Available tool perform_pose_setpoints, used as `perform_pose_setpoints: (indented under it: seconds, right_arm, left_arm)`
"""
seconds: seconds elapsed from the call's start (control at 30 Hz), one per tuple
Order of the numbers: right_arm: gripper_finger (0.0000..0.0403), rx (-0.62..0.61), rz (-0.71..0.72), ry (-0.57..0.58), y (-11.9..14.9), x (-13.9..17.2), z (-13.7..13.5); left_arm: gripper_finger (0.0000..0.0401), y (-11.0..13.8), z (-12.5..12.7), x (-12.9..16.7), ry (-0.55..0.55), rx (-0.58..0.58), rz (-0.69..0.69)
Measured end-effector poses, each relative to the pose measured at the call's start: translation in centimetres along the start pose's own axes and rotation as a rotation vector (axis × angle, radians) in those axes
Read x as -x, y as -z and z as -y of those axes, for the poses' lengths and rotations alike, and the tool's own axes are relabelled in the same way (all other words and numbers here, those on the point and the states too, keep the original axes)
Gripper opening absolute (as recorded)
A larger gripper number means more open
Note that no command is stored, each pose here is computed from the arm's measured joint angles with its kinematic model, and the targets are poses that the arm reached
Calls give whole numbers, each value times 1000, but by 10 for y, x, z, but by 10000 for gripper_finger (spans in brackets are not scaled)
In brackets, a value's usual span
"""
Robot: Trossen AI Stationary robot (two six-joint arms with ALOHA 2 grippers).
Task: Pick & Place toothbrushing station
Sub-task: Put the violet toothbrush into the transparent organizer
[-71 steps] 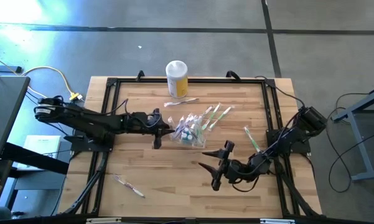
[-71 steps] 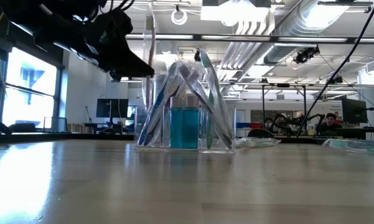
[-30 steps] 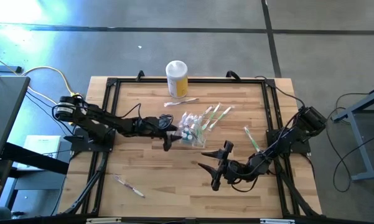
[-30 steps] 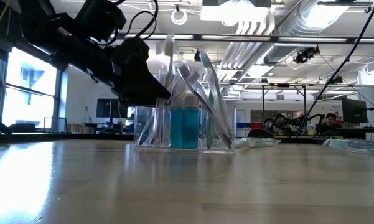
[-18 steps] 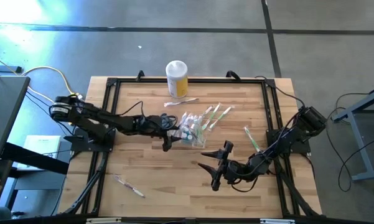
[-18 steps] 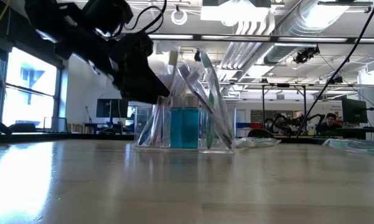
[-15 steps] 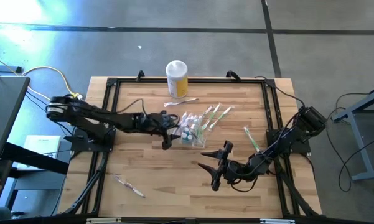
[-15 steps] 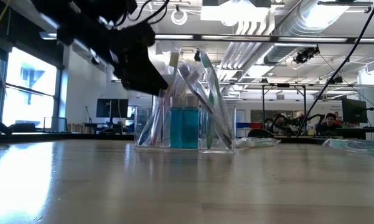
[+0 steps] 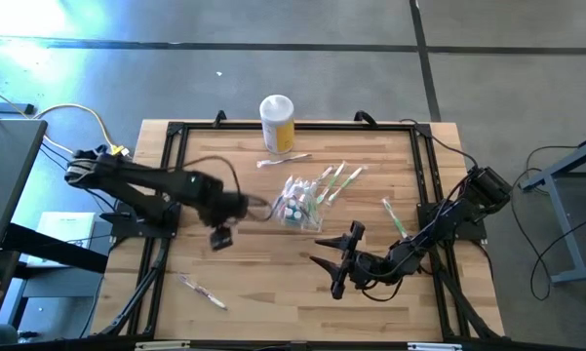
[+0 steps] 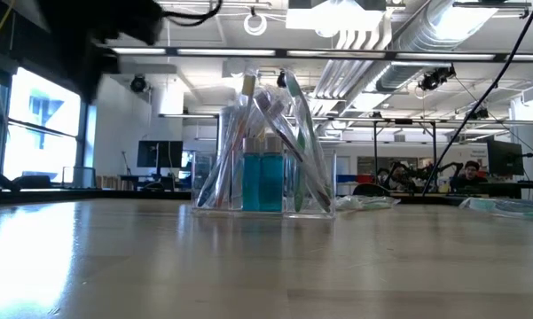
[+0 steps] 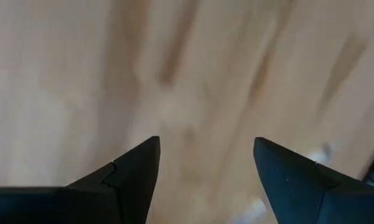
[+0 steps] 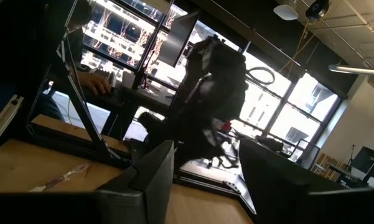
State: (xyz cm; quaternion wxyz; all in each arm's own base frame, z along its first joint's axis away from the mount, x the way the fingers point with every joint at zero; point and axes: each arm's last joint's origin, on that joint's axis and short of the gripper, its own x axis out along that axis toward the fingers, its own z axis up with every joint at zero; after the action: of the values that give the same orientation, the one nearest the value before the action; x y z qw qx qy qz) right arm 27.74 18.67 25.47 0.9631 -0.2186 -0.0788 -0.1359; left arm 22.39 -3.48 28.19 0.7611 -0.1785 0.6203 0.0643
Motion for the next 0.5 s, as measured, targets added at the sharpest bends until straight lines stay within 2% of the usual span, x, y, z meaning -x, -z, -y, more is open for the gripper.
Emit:
perform_pose_setpoints:
  seconds: [0.13, 0.27, 0.37, 0.5]
  right_arm:
    - [175, 1, -1, 0, 0, 0, 0]
    - [175, 0, -1, -2, 0, 0, 0]
    - [175, -1, -1, -2, 0, 0, 0]
    - [175, -1, -1, -2, 0, 0, 0]
  left_arm:
    - [252, 31, 26, -7, 38, 81, -158]
    - [252, 62, 54, -23, 39, -75, -184]
    - [252, 83, 72, -36, 65, -201, -130]
    - [252, 106, 90, -52, 129, -302, -30]
